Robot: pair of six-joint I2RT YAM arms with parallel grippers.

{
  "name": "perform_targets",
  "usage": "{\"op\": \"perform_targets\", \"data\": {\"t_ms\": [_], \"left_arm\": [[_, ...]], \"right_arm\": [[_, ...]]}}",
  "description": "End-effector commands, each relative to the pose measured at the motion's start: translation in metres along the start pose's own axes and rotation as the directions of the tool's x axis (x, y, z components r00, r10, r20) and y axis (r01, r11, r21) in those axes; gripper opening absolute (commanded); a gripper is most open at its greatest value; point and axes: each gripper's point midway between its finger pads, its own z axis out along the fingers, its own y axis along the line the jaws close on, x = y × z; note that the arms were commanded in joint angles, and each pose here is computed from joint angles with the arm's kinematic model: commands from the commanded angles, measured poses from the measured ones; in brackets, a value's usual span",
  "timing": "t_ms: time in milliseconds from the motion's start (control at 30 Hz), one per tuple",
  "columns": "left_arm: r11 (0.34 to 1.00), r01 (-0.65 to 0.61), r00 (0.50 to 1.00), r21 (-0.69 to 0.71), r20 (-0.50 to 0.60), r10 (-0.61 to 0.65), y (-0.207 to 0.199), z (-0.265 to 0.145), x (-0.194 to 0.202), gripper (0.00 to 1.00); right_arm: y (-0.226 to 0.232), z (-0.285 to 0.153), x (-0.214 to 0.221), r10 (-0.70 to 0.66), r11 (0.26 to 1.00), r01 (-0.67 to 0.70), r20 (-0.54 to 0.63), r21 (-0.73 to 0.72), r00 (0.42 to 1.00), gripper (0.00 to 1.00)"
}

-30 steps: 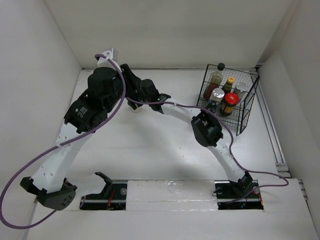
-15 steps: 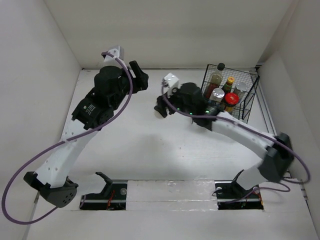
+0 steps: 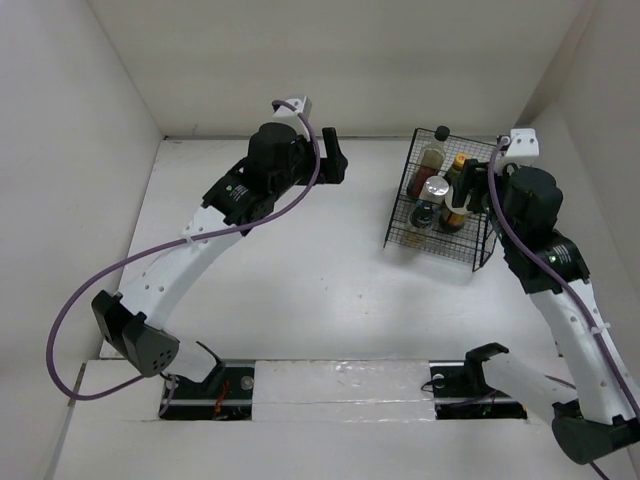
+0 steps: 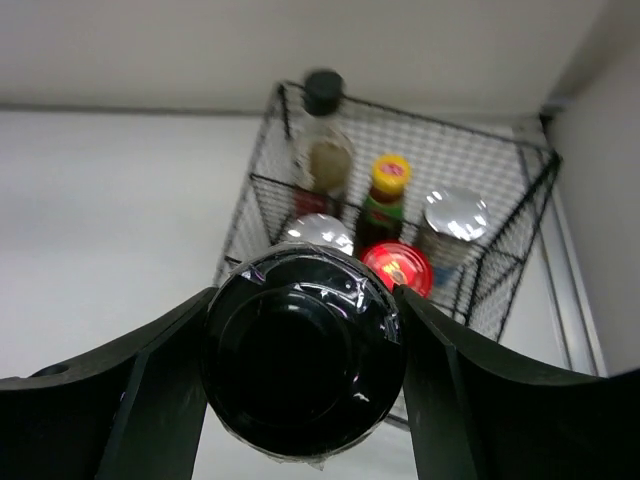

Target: Organize the condiment bottles

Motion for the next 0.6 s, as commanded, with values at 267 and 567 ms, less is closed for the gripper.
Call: {"op": "perform_targets", "data": {"t_ms": [267,567], "left_arm": [[1.0,-0.002,0.999,0.02,0.045,0.001,-0.005,0.002,-0.011,0.99],[1.0,-0.016,1.0,-0.02,0.02,0.016,0.005,0.007,-0.001,0.99]], "right_arm": [[-0.054,0.02,0.068,0.051,0.991,-0.03,-0.157,0.134,0.986,0.36],[-0.069,0.056,0.099,0.096,0.989,-0.082,-0.107,0.122,0.99,0.39]]}}
